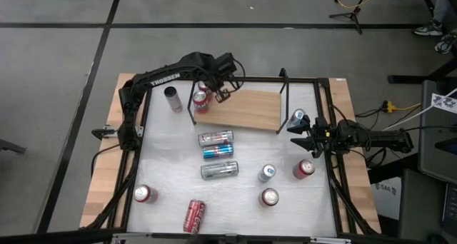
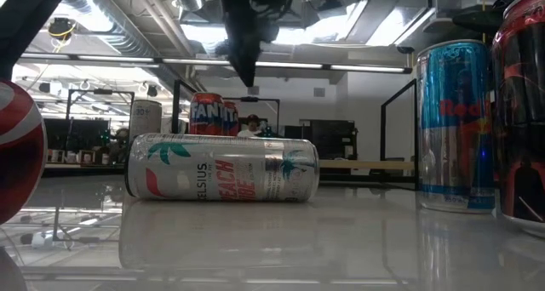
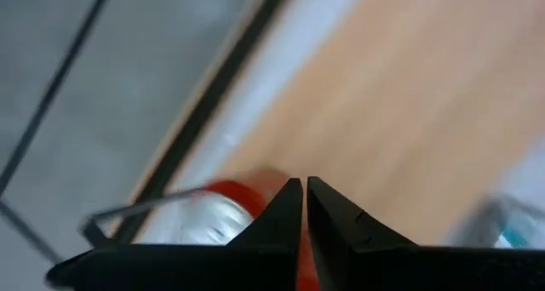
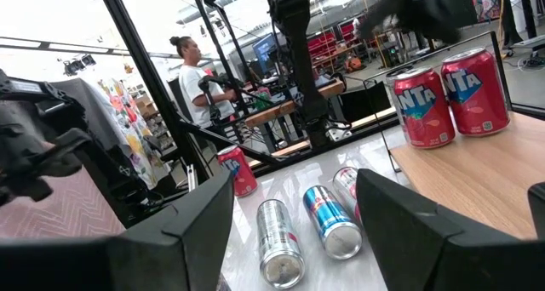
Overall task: Place canned beverage on shelf
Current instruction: Adjust the red soda cans on the shelf
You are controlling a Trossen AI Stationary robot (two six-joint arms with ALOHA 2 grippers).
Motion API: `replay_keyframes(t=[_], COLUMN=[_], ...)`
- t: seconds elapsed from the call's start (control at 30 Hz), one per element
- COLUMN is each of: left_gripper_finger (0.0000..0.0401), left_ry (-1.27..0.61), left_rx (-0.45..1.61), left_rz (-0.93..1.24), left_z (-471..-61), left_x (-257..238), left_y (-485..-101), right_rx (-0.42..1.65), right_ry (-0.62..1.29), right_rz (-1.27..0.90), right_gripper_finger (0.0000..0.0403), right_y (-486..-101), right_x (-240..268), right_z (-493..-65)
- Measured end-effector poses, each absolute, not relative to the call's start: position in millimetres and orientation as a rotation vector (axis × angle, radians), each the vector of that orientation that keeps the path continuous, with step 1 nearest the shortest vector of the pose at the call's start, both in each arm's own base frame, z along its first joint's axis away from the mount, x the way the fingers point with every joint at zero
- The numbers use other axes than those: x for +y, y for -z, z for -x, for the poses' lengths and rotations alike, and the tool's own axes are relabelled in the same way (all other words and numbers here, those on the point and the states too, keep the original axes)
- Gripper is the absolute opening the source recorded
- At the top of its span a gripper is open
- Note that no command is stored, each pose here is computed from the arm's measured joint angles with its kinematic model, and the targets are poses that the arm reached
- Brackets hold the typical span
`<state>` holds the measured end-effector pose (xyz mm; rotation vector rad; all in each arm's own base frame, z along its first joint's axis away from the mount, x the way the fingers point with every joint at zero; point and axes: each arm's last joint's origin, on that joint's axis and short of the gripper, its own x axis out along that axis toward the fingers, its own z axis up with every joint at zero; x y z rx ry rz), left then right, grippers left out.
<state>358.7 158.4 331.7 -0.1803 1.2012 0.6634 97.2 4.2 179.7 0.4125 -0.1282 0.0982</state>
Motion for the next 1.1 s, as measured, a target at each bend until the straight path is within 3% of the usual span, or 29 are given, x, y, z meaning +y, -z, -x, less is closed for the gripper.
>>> replay_keyframes(t=[0.23,0.43,1.1], left_gripper_finger=[0.0011,0.0011,0.0011], left_ry=[-0.529,-0.465,-0.496], left_rx=[1.489,1.518,1.651], left_rz=[0.101,0.034,-0.102], left_z=[-349,-357,-350], left_x=[105,76,81], left_y=[-330,-321,-293], right_rx=[-0.128,-0.128,-0.129], right_ry=[-0.098,-0.098,-0.098], right_rz=[-0.412,-0.412,-0.413], right_gripper_finger=[0.0239,0.0239,0.0239], right_y=[-180,-180,-180], right_x=[4,4,4], right_z=[-97,-97,-97])
